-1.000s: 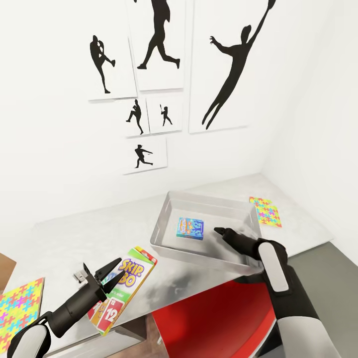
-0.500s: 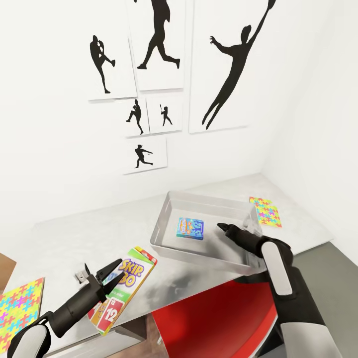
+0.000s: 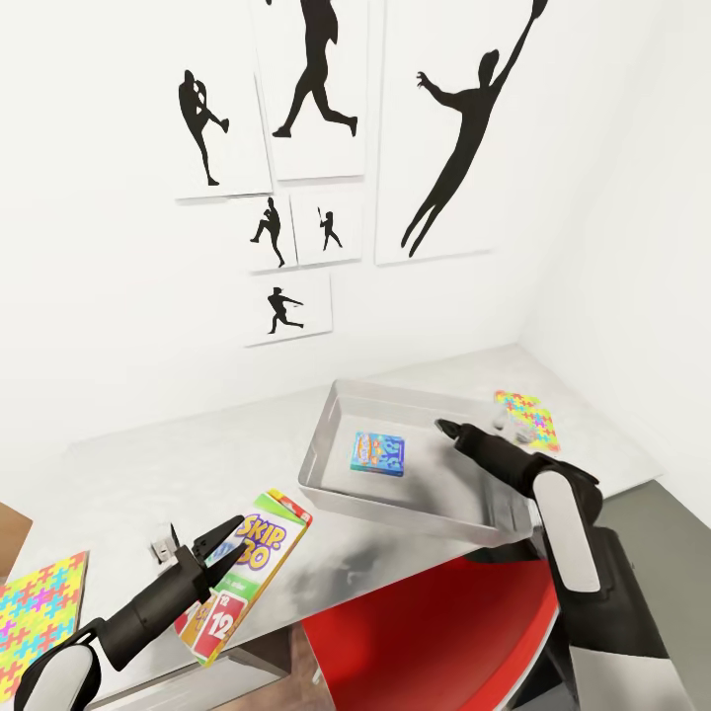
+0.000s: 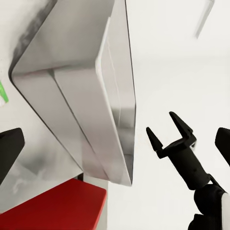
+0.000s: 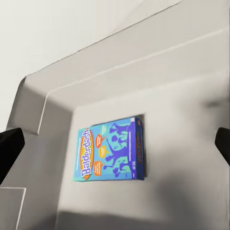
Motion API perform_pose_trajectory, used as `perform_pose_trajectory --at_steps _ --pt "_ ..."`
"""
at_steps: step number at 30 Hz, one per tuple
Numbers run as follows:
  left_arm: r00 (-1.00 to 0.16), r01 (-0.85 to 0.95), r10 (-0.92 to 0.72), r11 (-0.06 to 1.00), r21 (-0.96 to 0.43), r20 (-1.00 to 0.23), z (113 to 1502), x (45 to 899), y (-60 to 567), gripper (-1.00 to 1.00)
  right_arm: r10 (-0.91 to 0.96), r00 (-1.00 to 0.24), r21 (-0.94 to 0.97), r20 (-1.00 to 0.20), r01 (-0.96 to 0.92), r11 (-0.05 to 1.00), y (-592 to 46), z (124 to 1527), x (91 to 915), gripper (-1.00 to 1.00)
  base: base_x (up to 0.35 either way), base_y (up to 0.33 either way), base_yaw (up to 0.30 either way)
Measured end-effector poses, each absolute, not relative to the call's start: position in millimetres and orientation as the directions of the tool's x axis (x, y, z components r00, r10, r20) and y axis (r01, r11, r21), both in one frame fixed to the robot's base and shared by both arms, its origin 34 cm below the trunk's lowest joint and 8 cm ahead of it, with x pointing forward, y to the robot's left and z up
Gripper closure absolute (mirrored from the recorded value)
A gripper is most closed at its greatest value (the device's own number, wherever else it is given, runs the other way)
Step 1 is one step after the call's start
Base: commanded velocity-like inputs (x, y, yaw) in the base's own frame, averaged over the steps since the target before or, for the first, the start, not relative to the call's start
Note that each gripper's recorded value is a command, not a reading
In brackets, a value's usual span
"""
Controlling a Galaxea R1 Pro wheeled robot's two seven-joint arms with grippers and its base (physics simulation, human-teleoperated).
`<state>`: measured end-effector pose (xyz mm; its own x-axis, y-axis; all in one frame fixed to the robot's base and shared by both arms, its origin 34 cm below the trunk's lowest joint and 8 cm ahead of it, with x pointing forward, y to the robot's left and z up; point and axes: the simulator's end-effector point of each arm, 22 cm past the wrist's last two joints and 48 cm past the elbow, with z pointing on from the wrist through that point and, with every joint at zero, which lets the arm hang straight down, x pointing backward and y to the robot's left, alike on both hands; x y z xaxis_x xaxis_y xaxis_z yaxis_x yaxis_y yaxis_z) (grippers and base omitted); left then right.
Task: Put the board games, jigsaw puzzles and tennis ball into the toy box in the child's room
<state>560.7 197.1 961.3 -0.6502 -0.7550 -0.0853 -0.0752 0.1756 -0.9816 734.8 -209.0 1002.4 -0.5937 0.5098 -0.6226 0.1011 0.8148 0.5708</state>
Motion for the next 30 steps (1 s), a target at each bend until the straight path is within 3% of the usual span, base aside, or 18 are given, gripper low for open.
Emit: perform_pose_trajectory --at_steps 30 --pt "-0.66 -0.052 -0.737 0.24 -0.969 -0.147 963.6 558.6 195.0 -1.0 0.411 -0.577 0.488 -0.706 0.025 0.873 -223.3 1034.4 735.3 -1.0 0.0 0.0 0.0"
